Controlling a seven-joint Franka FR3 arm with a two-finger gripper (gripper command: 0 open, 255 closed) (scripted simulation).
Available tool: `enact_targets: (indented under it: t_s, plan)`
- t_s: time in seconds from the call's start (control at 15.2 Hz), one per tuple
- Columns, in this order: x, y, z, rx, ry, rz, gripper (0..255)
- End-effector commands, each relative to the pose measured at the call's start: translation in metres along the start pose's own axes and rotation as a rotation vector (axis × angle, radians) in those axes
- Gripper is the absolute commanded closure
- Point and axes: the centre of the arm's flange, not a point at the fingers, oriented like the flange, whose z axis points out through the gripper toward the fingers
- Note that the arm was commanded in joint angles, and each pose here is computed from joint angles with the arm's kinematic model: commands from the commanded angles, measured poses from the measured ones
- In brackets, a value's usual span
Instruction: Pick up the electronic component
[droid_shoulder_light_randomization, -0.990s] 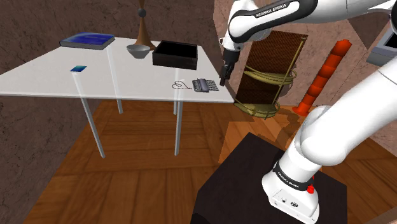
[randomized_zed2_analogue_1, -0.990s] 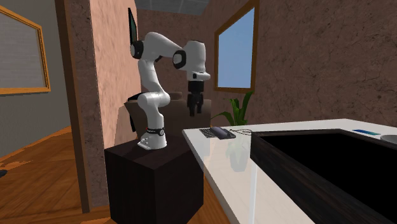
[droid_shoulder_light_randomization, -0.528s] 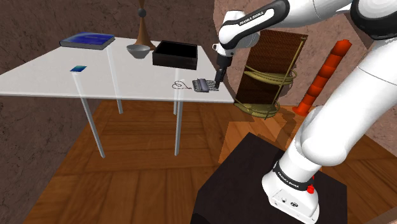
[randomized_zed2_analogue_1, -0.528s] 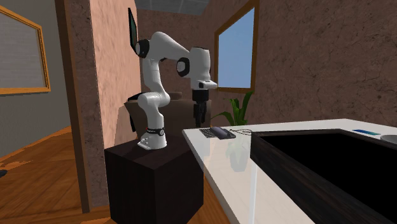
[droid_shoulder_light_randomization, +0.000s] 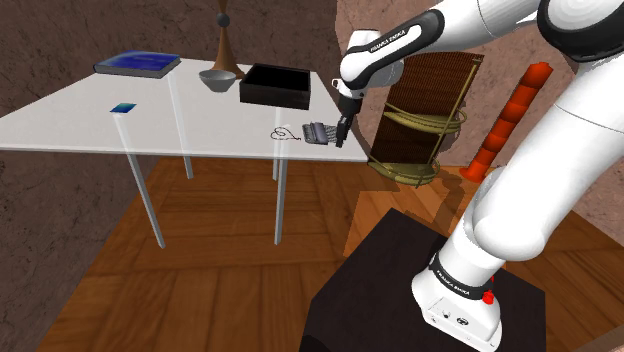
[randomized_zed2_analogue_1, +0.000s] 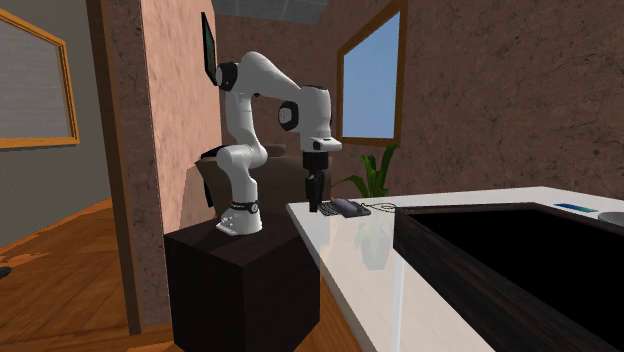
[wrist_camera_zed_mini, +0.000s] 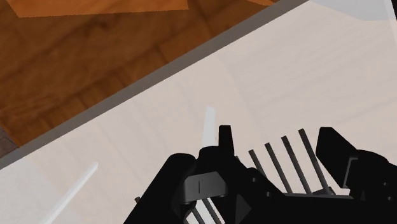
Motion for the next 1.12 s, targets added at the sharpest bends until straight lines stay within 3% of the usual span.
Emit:
enact_targets:
  t_s: [0.0,0.46,1.06]
  plan:
    - [0.0,0.0,0.0,0.0,0.0,0.0,255]
    - [0.0,0.001,0.001,0.0,0.0,0.0,255]
    - [0.0,0.001,-0.047,0.0,0.0,0.0,255]
